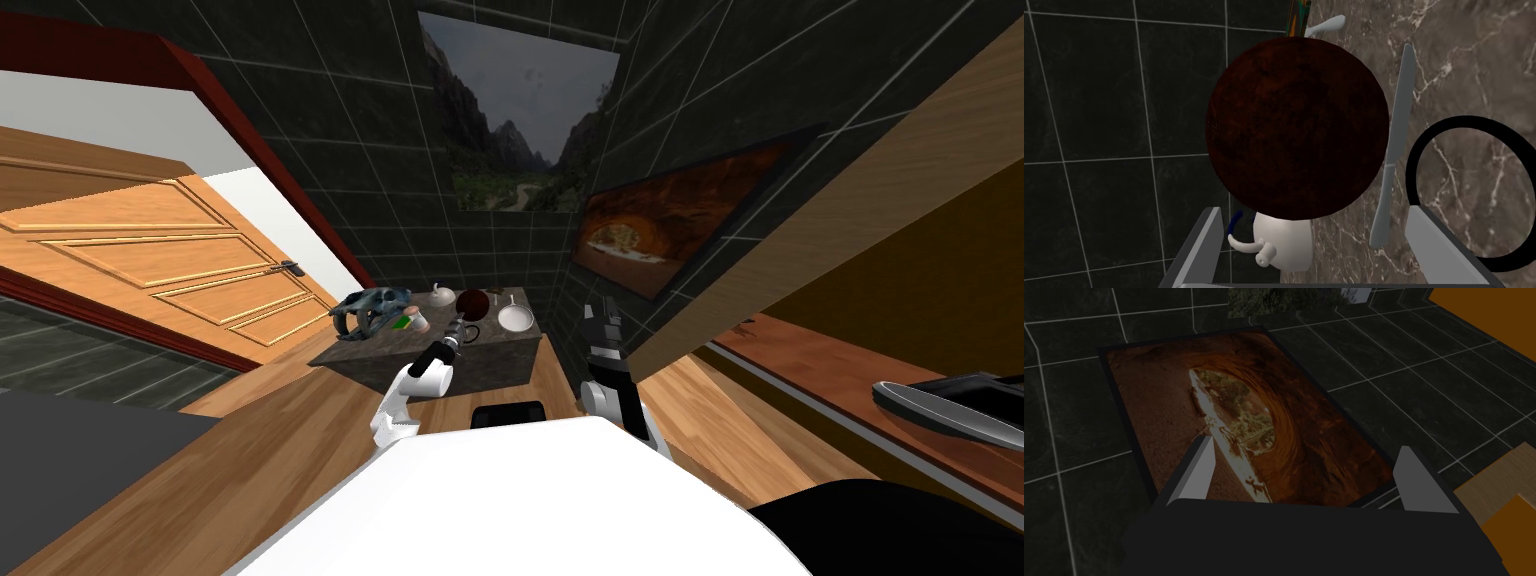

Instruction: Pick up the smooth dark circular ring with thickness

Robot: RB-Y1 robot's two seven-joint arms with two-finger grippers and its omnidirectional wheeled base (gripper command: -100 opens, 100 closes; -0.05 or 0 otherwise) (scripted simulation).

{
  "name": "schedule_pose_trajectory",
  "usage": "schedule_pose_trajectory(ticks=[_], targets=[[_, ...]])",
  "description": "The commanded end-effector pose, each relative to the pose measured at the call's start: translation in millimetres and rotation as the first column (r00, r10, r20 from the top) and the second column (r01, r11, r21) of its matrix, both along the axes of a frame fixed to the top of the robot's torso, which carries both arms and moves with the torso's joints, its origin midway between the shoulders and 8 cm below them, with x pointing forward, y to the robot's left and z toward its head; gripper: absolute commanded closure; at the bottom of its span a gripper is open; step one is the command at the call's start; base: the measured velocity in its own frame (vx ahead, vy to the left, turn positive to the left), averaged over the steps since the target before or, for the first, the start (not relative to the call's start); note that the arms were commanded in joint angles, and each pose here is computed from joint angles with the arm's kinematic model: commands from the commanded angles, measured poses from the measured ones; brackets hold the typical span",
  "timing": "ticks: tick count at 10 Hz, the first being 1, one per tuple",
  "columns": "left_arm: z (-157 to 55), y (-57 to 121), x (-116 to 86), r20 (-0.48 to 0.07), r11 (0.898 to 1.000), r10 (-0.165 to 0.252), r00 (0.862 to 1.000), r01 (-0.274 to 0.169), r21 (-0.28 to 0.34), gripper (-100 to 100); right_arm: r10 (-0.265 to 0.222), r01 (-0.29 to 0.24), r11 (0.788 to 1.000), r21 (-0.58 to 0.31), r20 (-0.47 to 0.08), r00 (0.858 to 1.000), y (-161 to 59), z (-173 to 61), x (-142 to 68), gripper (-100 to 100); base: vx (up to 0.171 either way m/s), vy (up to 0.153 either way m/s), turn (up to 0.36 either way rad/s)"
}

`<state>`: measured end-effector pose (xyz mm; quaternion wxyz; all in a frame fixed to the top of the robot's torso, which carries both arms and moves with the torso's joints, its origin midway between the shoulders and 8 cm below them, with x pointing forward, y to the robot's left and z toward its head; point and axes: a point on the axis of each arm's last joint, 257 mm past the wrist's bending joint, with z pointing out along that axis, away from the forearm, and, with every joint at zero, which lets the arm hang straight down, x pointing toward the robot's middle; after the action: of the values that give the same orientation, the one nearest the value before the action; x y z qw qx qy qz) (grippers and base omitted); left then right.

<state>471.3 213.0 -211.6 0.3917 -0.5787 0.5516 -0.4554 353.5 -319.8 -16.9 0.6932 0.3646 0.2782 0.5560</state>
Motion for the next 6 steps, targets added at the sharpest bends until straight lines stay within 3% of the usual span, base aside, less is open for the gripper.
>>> schedule_pose_trajectory(ticks=[1,3,4,6], targets=[[-13,0.8,0,-0.043,1.0,0.003,0.999,-0.004,-0.008,-100,0.0,0.0,1.0,0.0,0.0,1.0,0,0,0,0,0.004,-0.009,0.013],[-38,-2.5,-1,-0.129,0.999,0.007,0.992,-0.011,-0.033,-100,0.0,0.0,1.0,0.0,0.0,1.0,0,0,0,0,0.004,-0.006,0.04],[-40,-2.2,-2,-0.138,0.999,0.008,0.99,-0.012,-0.032,-100,0.0,0.0,1.0,0.0,0.0,1.0,0,0,0,0,0.003,-0.004,0.012],[-63,-5.5,-4,-0.219,0.998,0.01,0.976,-0.022,-0.053,-100,0.0,0.0,1.0,0.0,0.0,1.0,0,0,0,0,0.001,-0.002,0.041]])
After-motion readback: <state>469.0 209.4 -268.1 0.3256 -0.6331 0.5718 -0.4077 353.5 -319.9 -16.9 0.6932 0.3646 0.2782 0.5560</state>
